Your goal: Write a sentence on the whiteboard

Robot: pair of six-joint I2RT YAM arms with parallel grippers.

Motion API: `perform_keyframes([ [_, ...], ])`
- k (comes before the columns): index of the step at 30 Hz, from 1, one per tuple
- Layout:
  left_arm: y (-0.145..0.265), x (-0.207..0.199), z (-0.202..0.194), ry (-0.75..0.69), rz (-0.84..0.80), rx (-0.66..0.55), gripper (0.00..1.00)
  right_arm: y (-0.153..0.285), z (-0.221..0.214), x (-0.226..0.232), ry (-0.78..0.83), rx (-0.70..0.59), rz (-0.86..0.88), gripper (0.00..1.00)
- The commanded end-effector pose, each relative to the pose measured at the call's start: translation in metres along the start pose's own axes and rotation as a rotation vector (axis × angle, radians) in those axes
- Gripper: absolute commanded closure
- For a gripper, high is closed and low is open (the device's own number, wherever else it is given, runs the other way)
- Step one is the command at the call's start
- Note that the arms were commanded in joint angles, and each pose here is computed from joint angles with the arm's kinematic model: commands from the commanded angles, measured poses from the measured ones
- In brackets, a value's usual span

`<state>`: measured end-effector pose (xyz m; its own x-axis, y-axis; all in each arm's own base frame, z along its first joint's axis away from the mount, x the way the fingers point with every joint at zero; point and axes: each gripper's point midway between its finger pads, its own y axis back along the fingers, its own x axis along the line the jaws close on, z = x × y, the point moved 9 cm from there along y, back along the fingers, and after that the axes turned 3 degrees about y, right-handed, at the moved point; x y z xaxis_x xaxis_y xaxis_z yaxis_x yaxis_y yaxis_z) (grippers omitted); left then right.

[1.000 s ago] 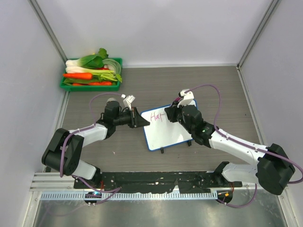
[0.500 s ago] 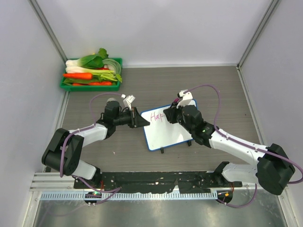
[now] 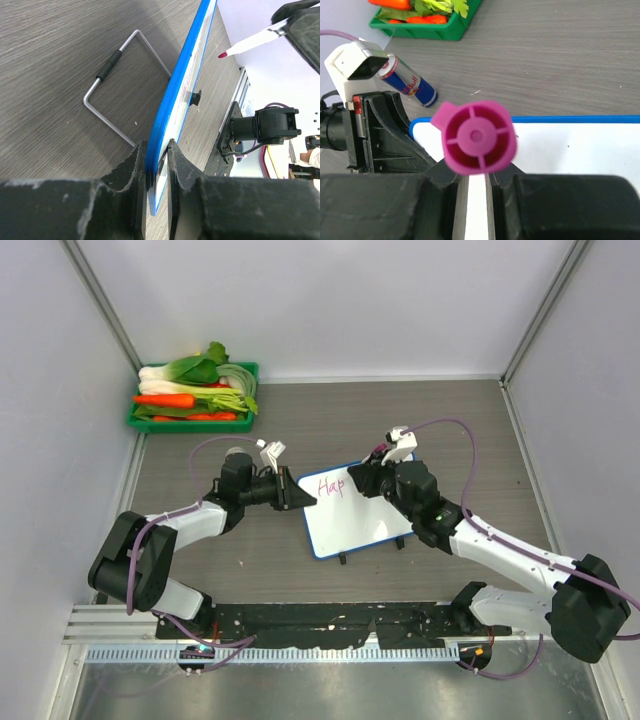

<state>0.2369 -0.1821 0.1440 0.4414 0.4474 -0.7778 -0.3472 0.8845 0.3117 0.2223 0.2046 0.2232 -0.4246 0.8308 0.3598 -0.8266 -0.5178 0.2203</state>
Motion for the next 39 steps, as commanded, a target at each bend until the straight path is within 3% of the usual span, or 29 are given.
perform_keyframes([
  [1,0.000,0.018,-0.004,-0.059,0.122,-0.002,1.00,0.002,0.021,0.002,-0.012,-0.106,-0.006,0.99],
  [19,0.000,0.017,-0.004,-0.060,0.118,-0.001,1.00,-0.009,-0.003,-0.015,0.007,-0.047,-0.107,0.99],
  [39,0.000,0.018,-0.004,-0.057,0.120,0.001,1.00,0.008,-0.025,-0.022,0.026,0.048,-0.088,0.99],
])
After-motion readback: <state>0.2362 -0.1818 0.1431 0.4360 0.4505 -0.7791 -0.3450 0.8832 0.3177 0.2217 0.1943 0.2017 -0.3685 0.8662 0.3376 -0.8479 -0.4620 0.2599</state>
